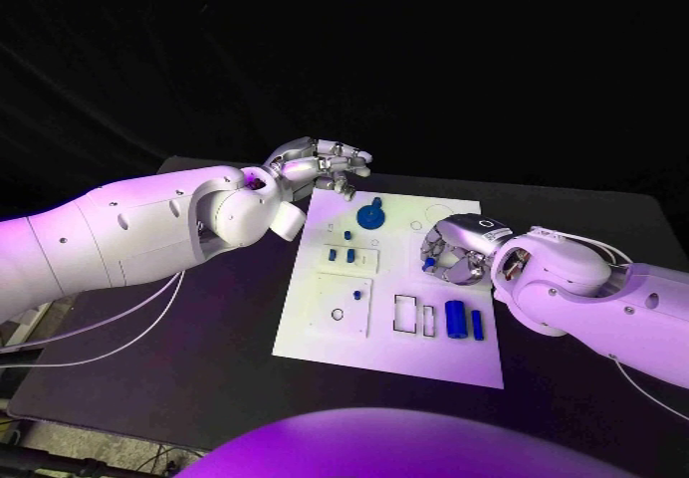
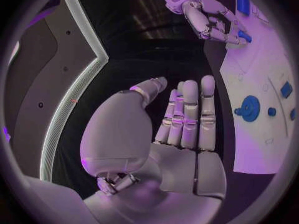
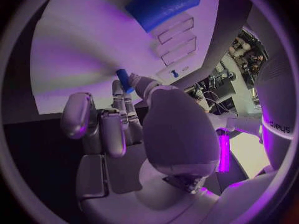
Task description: Assemble the parts on the task board
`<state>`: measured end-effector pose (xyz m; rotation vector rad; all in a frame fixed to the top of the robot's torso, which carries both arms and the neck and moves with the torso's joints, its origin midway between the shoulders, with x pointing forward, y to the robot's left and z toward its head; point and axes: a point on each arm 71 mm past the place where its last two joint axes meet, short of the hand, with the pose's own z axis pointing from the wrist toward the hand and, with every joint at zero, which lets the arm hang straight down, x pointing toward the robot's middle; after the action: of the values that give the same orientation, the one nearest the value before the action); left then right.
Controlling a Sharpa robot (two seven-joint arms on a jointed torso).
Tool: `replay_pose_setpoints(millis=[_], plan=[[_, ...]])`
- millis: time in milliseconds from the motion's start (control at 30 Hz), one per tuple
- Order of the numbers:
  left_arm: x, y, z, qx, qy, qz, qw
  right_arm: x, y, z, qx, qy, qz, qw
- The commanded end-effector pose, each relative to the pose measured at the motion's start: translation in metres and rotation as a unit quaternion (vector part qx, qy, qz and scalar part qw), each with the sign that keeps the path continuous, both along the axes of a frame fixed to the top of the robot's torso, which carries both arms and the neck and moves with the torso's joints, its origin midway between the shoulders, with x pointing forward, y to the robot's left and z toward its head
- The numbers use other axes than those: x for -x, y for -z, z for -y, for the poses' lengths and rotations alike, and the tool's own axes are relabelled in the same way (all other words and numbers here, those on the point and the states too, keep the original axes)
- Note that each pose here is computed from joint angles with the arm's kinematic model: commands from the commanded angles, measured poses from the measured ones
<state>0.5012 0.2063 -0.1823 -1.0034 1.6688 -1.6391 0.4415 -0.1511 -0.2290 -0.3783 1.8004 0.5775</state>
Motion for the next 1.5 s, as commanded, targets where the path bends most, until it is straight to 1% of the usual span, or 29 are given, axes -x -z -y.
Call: replay_pose_setpoints(millis=[33, 100, 267, 400, 533, 667, 733, 800, 867, 933, 1033, 1133, 1233, 1333, 1500], plan=[[0.0007, -0.0013, 0.003, 0.004, 0.009, 0.001, 1.0, 0.002, 0.003, -0.002, 0.006, -0.003, 0.001, 1.0], [0.0007, -0.0013, 0.003, 0.004, 0.009, 0.001, 1.0, 0.002, 0.002, -0.001, 0.004, 0.0, 0.007, 1.0], [0.0006, -0.0012, 0.003, 0.004, 0.009, 0.001, 1.0, 0.0, -0.002, 0.001, -0.012, 0.013, 0.039, 0.999], [0.0004, -0.0011, 0.003, 0.004, 0.009, 0.001, 1.0, 0.003, -0.008, 0.003, -0.029, 0.017, 0.058, 0.998], [-0.0002, -0.0009, 0.003, 0.004, 0.008, 0.001, 1.0, 0.009, -0.018, 0.002, -0.045, 0.016, 0.064, 0.997], [-0.0013, -0.0005, 0.002, 0.003, 0.006, 0.002, 1.0, 0.016, -0.033, -0.001, -0.065, 0.01, 0.067, 0.996], [-0.0018, -0.0004, 0.002, 0.003, 0.006, 0.002, 1.0, 0.022, -0.04, -0.005, -0.076, 0.003, 0.068, 0.995], [-0.0021, -0.0002, 0.002, 0.003, 0.006, 0.002, 1.0, 0.027, -0.045, -0.011, -0.085, -0.006, 0.067, 0.994], [-0.0023, -0.0001, 0.003, 0.004, 0.006, 0.002, 1.0, 0.033, -0.049, -0.021, -0.097, -0.021, 0.062, 0.993], [-0.0024, -0.0001, 0.003, 0.004, 0.006, 0.002, 1.0, 0.038, -0.05, -0.031, -0.105, -0.034, 0.058, 0.992], [-0.0027, 0.0001, 0.004, 0.005, 0.007, 0.001, 1.0, 0.046, -0.049, -0.05, -0.116, -0.057, 0.05, 0.99], [-0.003, 0.0002, 0.005, 0.005, 0.008, 0.001, 1.0, 0.053, -0.044, -0.067, -0.123, -0.08, 0.042, 0.988], [-0.0032, 0.0004, 0.006, 0.006, 0.009, 0.001, 1.0, 0.06, -0.037, -0.084, -0.127, -0.101, 0.031, 0.986], [-0.0034, 0.0005, 0.007, 0.006, 0.01, 0.001, 1.0, 0.066, -0.029, -0.095, -0.129, -0.113, 0.021, 0.985], [-0.0034, 0.0007, 0.008, 0.007, 0.011, 0.001, 1.0, 0.071, -0.014, -0.107, -0.126, -0.125, 0.004, 0.984]])
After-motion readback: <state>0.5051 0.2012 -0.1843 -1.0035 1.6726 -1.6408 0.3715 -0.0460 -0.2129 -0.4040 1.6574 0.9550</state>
